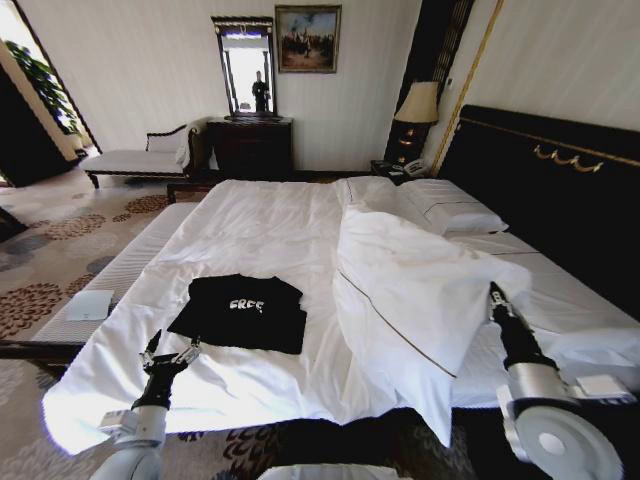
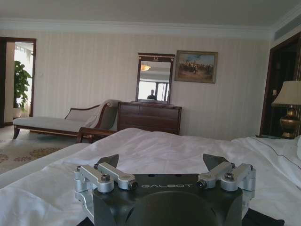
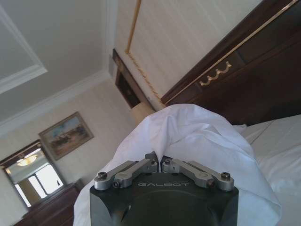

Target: Fold the clothes on the bed.

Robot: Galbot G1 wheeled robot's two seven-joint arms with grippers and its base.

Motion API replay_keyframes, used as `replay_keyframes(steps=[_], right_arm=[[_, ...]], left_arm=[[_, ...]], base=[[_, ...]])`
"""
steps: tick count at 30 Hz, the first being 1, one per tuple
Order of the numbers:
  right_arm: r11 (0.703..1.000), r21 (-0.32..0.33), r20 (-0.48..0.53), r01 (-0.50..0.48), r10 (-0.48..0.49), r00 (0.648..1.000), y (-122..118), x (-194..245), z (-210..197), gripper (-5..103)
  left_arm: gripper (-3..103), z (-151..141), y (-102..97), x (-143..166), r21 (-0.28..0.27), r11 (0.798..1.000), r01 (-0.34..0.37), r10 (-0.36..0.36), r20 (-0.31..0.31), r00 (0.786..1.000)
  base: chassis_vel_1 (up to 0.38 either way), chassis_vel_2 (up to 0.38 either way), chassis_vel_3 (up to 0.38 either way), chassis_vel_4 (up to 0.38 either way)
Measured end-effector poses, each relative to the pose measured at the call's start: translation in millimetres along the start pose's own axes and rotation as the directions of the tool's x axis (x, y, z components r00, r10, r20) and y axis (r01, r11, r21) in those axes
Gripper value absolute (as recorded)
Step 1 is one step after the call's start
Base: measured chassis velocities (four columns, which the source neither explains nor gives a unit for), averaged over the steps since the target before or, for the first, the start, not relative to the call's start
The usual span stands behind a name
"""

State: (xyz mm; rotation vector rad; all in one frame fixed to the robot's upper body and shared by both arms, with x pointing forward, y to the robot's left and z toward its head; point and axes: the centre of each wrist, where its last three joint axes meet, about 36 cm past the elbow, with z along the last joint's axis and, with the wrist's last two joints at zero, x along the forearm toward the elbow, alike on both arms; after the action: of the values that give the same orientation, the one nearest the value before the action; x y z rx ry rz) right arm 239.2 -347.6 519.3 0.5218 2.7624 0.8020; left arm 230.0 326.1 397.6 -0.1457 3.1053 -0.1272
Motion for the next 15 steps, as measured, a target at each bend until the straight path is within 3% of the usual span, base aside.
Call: replay_keyframes(steps=[8, 12, 13, 15], right_arm=[[0.975, 0.081, 0.058, -0.207, 0.202, 0.978, -5.2, 7.9, -8.4, 0], [0.914, 0.111, 0.076, -0.389, 0.383, 0.921, -23.3, 21.0, -6.8, 0], [0.914, 0.111, 0.076, -0.389, 0.383, 0.921, -23.3, 21.0, -6.8, 0], [0.871, 0.127, 0.068, -0.475, 0.47, 0.88, -36.2, 28.2, -1.0, 0]], left_arm=[[100, 3.6, -0.8, -2.9, 0.013, 1.0, 0.009, -0.009, 0.002, 1.0], [100, 6.5, -0.2, -4.0, 0.027, 0.999, 0.026, -0.026, 0.003, 1.0], [100, 6.5, -0.2, -4.0, 0.027, 0.999, 0.026, -0.026, 0.003, 1.0], [100, 9.4, -1.5, -4.1, 0.035, 0.999, 0.034, -0.034, 0.002, 0.999]], base=[[0.0, 0.0, 0.0, 0.0], [0.0, 0.0, 0.0, 0.0], [0.0, 0.0, 0.0, 0.0], [0.0, 0.0, 0.0, 0.0]])
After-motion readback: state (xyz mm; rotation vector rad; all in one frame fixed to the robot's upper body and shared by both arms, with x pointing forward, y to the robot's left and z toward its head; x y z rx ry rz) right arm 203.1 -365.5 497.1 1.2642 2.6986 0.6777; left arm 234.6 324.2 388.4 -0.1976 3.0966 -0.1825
